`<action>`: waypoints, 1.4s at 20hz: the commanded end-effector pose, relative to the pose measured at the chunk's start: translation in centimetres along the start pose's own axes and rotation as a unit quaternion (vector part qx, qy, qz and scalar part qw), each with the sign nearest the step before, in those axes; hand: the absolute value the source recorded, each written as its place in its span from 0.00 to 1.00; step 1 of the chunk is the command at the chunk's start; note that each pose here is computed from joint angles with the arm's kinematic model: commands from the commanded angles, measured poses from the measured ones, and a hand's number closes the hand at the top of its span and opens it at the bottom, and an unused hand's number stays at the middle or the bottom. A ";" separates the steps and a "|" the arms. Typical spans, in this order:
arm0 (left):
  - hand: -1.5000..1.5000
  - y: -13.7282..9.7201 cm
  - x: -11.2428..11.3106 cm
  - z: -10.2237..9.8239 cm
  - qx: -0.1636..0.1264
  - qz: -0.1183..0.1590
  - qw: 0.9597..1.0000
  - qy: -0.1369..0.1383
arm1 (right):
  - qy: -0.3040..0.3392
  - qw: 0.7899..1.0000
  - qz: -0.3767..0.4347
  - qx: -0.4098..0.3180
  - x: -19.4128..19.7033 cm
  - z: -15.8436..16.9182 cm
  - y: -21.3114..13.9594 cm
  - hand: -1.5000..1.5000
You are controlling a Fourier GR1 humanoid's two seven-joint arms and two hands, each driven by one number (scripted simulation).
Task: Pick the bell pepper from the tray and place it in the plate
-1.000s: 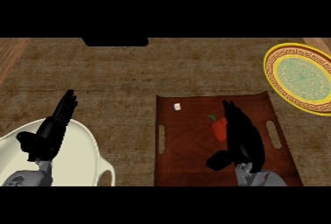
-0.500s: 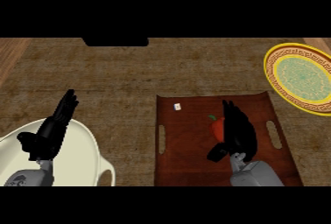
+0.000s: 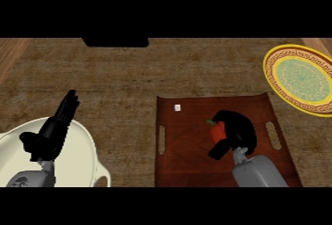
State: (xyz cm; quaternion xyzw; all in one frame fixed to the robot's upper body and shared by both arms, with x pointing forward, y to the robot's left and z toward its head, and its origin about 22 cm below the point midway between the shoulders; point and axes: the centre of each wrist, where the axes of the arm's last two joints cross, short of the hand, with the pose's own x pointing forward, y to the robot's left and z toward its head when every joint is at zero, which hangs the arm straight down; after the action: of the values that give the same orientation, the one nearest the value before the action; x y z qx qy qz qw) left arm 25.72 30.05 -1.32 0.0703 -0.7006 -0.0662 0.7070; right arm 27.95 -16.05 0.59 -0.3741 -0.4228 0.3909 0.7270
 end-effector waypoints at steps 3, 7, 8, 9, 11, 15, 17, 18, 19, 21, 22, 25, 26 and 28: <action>0.50 0.5 -0.7 -0.6 -0.002 0.008 1.000 0.016 | -0.025 0.999 0.019 0.015 -1.0 -0.6 3.0 1.00; 0.50 -1.5 -1.0 0.7 0.002 0.003 1.000 0.013 | -0.051 0.998 0.025 -0.042 1.4 -1.9 0.1 1.00; 0.50 1.0 -1.2 1.2 0.004 -0.002 1.000 0.017 | -0.064 0.994 0.048 -0.072 0.6 0.2 1.4 1.00; 0.50 0.3 -0.9 0.3 -0.001 0.001 1.000 0.018 | -0.075 0.991 0.046 -0.102 2.3 0.5 0.5 1.00; 0.50 0.9 -1.1 1.0 0.002 -0.001 1.000 0.014 | -0.046 0.990 0.057 -0.124 -10.8 -1.8 -5.6 1.00; 0.50 1.3 -1.3 1.4 0.038 0.007 0.999 0.022 | 0.026 0.987 0.050 -0.153 -19.8 -1.9 -13.0 1.00; 0.50 1.7 -2.2 2.8 0.040 0.005 0.999 0.029 | 0.015 0.983 0.041 -0.180 -23.2 -1.2 -16.1 1.00; 0.50 2.2 -1.8 2.3 0.046 0.004 0.998 0.031 | -0.007 0.981 0.023 -0.192 -24.2 -0.7 -18.2 1.00; 0.50 2.0 -1.9 2.5 0.047 0.005 0.998 0.029 | -0.016 0.981 0.013 -0.195 -25.8 -0.1 -19.0 1.00; 0.50 1.8 -0.9 1.3 0.040 0.010 0.999 0.017 | -0.027 0.979 0.003 -0.203 -28.6 0.8 -22.3 1.00; 0.50 1.8 -1.7 2.1 0.038 0.004 0.999 0.026 | -0.038 0.977 0.001 -0.212 -30.3 1.8 -23.4 1.00; 0.50 0.9 -0.9 1.3 0.012 0.006 1.000 0.018 | -0.059 0.968 -0.019 -0.241 -34.2 3.8 -27.0 1.00; 0.50 1.1 -1.5 2.1 0.021 0.001 1.000 0.019 | -0.071 0.965 -0.018 -0.252 -35.1 4.9 -28.6 1.00; 0.50 0.6 -0.9 1.8 0.006 0.007 1.000 0.014 | -0.072 0.958 -0.034 -0.277 -37.3 5.6 -29.0 1.00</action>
State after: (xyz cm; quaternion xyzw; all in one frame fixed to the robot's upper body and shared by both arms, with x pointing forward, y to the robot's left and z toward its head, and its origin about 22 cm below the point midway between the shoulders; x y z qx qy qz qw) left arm 24.47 31.24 -1.42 0.0826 -0.7040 -0.0488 0.7037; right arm 20.21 -55.84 13.28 -0.5058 -0.5391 0.2928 0.6065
